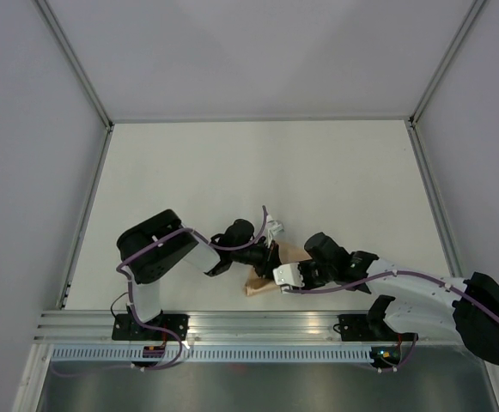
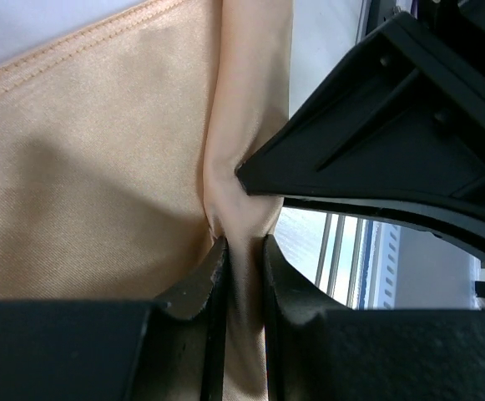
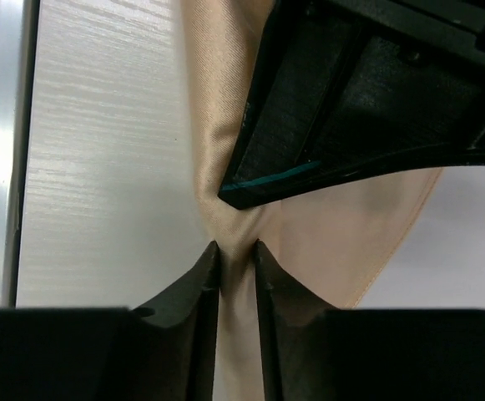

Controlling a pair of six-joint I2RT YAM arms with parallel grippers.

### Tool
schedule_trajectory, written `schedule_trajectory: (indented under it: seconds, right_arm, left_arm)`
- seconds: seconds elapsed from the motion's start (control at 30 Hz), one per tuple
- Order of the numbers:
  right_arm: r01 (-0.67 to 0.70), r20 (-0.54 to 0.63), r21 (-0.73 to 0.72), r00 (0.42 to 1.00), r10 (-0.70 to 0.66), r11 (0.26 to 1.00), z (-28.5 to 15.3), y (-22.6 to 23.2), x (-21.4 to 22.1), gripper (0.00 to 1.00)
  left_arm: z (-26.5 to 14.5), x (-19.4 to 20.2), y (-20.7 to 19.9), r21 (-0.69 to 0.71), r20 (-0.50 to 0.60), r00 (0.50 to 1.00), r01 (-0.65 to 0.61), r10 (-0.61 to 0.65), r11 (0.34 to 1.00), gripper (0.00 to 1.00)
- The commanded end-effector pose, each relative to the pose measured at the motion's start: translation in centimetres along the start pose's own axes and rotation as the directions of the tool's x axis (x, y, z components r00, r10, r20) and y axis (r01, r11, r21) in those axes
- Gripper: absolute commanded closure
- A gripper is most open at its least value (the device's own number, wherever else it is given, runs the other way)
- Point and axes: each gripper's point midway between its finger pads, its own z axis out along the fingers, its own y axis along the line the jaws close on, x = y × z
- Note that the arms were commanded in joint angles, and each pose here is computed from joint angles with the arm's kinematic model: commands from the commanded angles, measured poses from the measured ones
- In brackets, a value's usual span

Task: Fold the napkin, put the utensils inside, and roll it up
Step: Roll the napkin at the center of the board.

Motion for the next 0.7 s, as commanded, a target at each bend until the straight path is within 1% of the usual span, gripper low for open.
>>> schedule_trajectory:
  seconds: [0.0,0.07,0.1,0.17,0.2,0.23,0.3,0.33,0.4,0.43,0.5,0.53,0.6,0.63,0.67]
  right_arm:
    - [0.002,-0.020,0.032,1.000,-0.001,0.999,0.5,-0.5,0.4,0.76]
    - [0.002,-0.033,0.009,0.999,-0.001,1.000,0.6,0.0,0.8,0.80]
    - [0.000,-0.038,-0.007,0.999,0.000,1.000,0.7,0.3,0.9,0.83]
    - [-0.009,-0.052,-0.051,0.999,0.006,0.999,0.6,1.1,1.2,0.87]
    - [-0.008,-0.052,-0.069,0.999,0.004,0.998,0.7,1.2,1.1,0.90]
    - [-0.015,-0.069,-0.098,0.998,0.009,0.995,0.6,1.9,1.4,0.91]
    - [-0.017,-0.071,-0.139,0.997,0.007,0.990,0.5,2.2,1.2,0.95]
    - [-0.027,-0.083,-0.176,0.996,0.012,0.984,0.4,2.9,1.4,0.96]
    - [-0.033,-0.093,-0.207,0.996,0.014,0.978,0.4,3.0,1.2,0.99]
    - [-0.043,-0.107,-0.231,0.994,0.019,0.972,0.3,3.5,1.5,1.00]
    - [-0.054,-0.115,-0.264,0.993,0.024,0.963,0.4,3.7,1.4,1.00]
    - [-0.065,-0.127,-0.285,0.991,0.030,0.956,0.3,4.1,1.5,1.00]
    - [-0.082,-0.134,-0.320,0.990,0.040,0.944,0.4,4.3,1.3,1.00]
    - [-0.094,-0.149,-0.345,0.988,0.044,0.934,0.4,4.5,1.4,1.00]
    - [-0.092,-0.146,-0.349,0.988,0.043,0.933,0.3,4.4,1.1,1.00]
  left_arm:
    - [-2.5,8.7,5.8,-0.282,-0.207,0.952,0.162,-0.225,0.946,0.98]
    - [-2.4,7.7,5.6,-0.274,-0.204,0.960,0.133,-0.192,0.952,0.96]
    - [-2.5,7.7,5.6,-0.283,-0.206,0.959,0.130,-0.192,0.950,0.91]
    - [-2.7,5.9,5.4,-0.295,-0.173,0.975,0.087,-0.142,0.952,0.81]
    - [-2.9,5.5,5.5,-0.311,-0.166,0.977,0.079,-0.136,0.947,0.70]
    - [-3.1,3.8,4.8,-0.304,-0.130,0.987,0.055,-0.098,0.951,0.65]
    - [-3.6,2.1,4.6,-0.329,-0.099,0.993,0.026,-0.062,0.944,0.57]
    - [-4.1,0.4,4.2,-0.349,-0.063,0.998,-0.006,-0.018,0.937,0.55]
    - [-4.7,-1.6,3.7,-0.369,-0.022,0.999,-0.032,0.026,0.929,0.53]
    - [-5.1,-2.7,3.5,-0.381,-0.010,0.999,-0.039,0.039,0.924,0.52]
    - [-6.1,-5.8,2.4,-0.393,0.051,0.994,-0.073,0.101,0.917,0.52]
    - [-6.7,-6.3,2.5,-0.416,0.056,0.993,-0.073,0.105,0.906,0.51]
    - [-8.5,-9.1,2.6,-0.484,0.124,0.982,-0.064,0.141,0.873,0.51]
    - [-10.4,-10.6,3.3,-0.556,0.179,0.972,-0.028,0.152,0.831,0.50]
    - [-10.7,-10.7,3.8,-0.578,0.187,0.970,-0.017,0.153,0.816,0.50]
